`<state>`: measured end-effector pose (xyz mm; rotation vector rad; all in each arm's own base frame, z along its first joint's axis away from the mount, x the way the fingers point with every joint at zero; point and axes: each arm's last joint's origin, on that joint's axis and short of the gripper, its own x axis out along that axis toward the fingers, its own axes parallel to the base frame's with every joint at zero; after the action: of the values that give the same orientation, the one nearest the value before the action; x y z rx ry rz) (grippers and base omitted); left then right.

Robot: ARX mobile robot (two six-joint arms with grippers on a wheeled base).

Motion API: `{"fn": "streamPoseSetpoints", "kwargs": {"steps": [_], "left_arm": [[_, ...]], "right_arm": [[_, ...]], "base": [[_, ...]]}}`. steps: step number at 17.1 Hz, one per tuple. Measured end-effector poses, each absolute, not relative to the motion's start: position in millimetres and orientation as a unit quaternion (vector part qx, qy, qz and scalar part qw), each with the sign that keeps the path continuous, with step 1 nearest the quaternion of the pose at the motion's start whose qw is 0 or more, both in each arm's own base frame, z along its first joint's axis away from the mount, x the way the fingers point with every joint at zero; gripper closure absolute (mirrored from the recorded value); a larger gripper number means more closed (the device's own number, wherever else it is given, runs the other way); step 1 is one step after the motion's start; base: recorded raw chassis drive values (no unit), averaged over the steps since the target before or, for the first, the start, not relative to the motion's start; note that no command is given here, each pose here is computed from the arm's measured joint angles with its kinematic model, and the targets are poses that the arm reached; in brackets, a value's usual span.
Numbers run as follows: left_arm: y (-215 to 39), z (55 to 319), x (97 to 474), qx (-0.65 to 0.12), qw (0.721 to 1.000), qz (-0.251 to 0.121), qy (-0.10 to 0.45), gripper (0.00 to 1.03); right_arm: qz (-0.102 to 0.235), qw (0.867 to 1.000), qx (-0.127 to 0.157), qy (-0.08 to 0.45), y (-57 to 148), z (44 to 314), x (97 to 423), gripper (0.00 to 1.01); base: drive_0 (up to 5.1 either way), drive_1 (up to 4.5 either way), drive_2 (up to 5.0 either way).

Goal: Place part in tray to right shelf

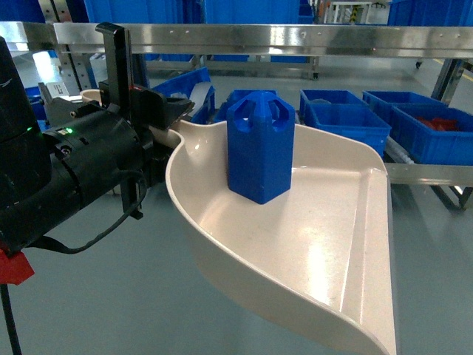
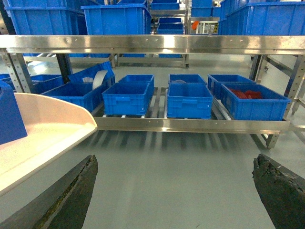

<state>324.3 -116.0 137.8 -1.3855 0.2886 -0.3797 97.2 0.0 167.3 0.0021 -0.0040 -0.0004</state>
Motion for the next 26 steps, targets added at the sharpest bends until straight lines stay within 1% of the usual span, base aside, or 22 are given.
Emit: {"fn": "streamPoseSetpoints", "kwargs": {"steps": [26], "left_arm": [[-116.6, 138.0, 324.1, -0.632, 0.743, -0.175, 0.132, 0.91]], "right_arm": [[0.0, 1.0, 0.001, -0.002, 0.0, 167.4, 97.2, 0.03]], "base": [[0.0, 0.0, 0.0]]}}
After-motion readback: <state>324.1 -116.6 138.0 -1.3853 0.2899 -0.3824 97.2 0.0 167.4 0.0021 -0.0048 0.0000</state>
